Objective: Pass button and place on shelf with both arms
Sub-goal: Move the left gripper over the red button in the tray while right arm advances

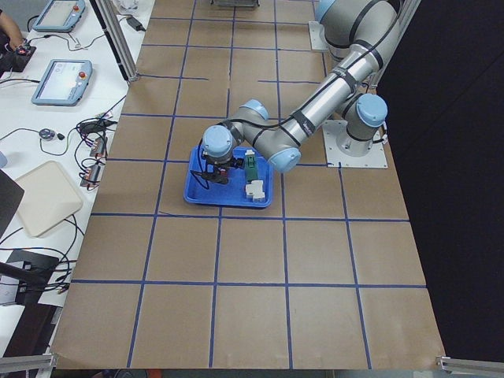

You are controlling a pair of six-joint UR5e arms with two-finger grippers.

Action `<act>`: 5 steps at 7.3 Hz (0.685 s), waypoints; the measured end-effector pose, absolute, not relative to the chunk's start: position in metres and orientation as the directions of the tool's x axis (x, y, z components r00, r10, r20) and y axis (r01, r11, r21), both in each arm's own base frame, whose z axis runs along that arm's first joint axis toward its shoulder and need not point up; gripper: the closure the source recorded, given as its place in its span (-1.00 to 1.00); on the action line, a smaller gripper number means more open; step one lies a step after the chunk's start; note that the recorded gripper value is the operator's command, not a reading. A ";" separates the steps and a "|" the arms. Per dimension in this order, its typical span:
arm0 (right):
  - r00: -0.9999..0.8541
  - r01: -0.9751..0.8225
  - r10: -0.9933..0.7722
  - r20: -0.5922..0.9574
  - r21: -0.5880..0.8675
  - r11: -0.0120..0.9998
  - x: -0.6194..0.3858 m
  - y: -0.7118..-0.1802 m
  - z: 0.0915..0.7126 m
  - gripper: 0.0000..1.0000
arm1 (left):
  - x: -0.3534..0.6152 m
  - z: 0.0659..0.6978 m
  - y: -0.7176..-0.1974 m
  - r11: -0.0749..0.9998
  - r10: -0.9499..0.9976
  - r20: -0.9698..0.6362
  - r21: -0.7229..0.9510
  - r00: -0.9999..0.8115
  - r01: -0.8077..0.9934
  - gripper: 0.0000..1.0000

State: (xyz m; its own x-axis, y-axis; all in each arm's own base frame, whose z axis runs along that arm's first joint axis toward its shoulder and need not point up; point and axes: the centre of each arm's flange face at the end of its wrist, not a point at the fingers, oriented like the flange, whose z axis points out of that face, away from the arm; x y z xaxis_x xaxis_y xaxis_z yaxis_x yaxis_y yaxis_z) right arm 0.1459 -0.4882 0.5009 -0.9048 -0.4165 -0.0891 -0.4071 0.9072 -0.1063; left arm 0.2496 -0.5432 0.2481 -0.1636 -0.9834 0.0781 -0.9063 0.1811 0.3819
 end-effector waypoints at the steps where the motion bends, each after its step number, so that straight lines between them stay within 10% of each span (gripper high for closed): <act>1: -0.878 -0.451 -0.464 -0.119 -0.126 0.884 0.150 -0.489 0.500 -1.00 | 0.251 0.235 -0.546 0.152 -0.988 0.062 0.403 -0.139 -0.902 -1.00; 5: -0.713 -0.671 -0.691 -0.123 -0.167 0.722 0.157 -0.495 0.487 -1.00 | 0.253 0.202 -0.552 0.128 -0.992 0.056 0.444 -0.115 -0.887 -1.00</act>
